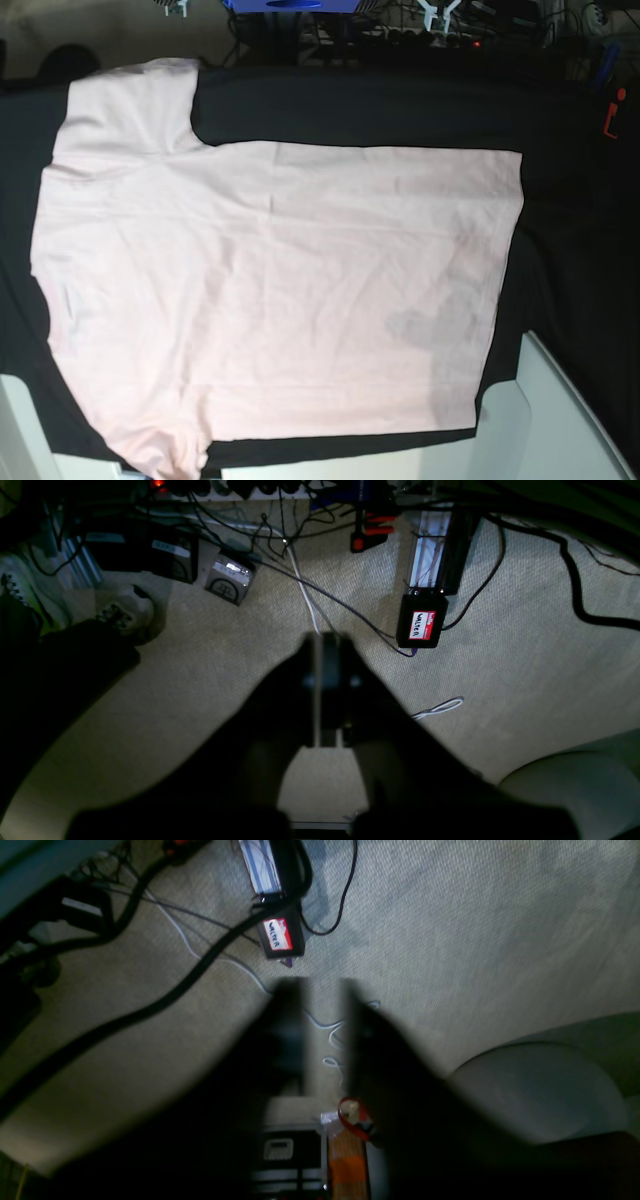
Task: Fold the T-shirt properly
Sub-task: 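Move both grippers from rest toward the shirt's shoulder corners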
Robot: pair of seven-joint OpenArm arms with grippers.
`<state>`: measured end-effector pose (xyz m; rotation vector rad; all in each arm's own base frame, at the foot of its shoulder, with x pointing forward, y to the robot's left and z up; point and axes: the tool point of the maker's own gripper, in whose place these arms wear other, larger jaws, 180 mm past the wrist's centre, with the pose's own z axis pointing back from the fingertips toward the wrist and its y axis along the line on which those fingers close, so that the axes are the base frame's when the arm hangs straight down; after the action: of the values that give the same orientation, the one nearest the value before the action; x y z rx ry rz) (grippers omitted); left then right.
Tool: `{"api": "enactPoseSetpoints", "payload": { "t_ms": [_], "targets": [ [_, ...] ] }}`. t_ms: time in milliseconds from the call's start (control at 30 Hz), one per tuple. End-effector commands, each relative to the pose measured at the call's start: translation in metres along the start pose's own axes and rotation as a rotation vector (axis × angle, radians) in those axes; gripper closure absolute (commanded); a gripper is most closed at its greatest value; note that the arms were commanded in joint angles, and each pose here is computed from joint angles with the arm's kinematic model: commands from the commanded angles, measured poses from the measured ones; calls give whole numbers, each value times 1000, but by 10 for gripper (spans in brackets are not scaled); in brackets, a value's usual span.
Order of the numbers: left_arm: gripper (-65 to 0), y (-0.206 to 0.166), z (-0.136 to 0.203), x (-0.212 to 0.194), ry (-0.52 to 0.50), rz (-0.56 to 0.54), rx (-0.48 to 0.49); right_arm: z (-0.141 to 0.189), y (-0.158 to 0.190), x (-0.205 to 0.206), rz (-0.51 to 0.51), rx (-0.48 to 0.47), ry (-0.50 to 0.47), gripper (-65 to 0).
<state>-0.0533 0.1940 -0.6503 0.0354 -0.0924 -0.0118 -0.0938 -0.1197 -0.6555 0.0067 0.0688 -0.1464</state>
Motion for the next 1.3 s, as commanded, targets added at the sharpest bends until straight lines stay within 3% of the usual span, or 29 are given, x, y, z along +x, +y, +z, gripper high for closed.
{"api": "enactPoseSetpoints", "payload": {
  "t_ms": [0,33,267,367,467,567,667,700,733,800,900,1000,1067,1133,1167,1200,1267],
  "targets": [
    [-2,2,2,-6,7,-3,3,1,-1,-8,0,-2,15,0],
    [-30,2,2,-6,7,-3,3,0,-1,-8,0,-2,15,0],
    [-311,-1,0,0,-4,-2,-1,0,-1,-6,1,-8,15,-319],
    [-375,-3,0,0,-2,-14,-7,0,-1,-6,1,-5,13,-398],
    [-371,-3,0,-2,0,-8,-7,0,-2,-7,0,-7,13,-384],
    [-329,-2,1,-4,3,-2,-5,0,-2,-7,0,-7,13,-283],
    [-126,-2,1,-6,5,-1,-4,0,-2,-7,0,-7,13,-42],
    [-45,-2,1,-6,5,-1,-4,0,-2,-7,0,-7,13,0],
    [0,-2,1,-6,5,-1,-4,0,-2,-7,0,-7,13,-3],
    [-10,-2,1,-6,5,-1,-4,0,-2,-6,0,-6,11,-100],
    [-81,-2,1,-6,5,1,-4,0,-3,-5,1,-8,11,-231],
    [-188,-3,1,-5,4,1,-5,0,-3,-5,1,-8,11,-321],
    [-202,-3,1,-4,2,-1,-6,0,-3,-5,1,-8,7,-281],
    [-128,-3,1,-4,1,1,-5,0,-4,1,2,-9,-23,-139],
    [-59,-3,1,-2,-7,0,-5,1,-5,2,3,-11,-35,-32],
    [0,-3,1,1,-27,0,-5,1,-5,3,3,-11,-40,0],
    [0,-2,2,12,-95,2,-3,1,-4,2,13,-9,-43,-23]
  ]
}}
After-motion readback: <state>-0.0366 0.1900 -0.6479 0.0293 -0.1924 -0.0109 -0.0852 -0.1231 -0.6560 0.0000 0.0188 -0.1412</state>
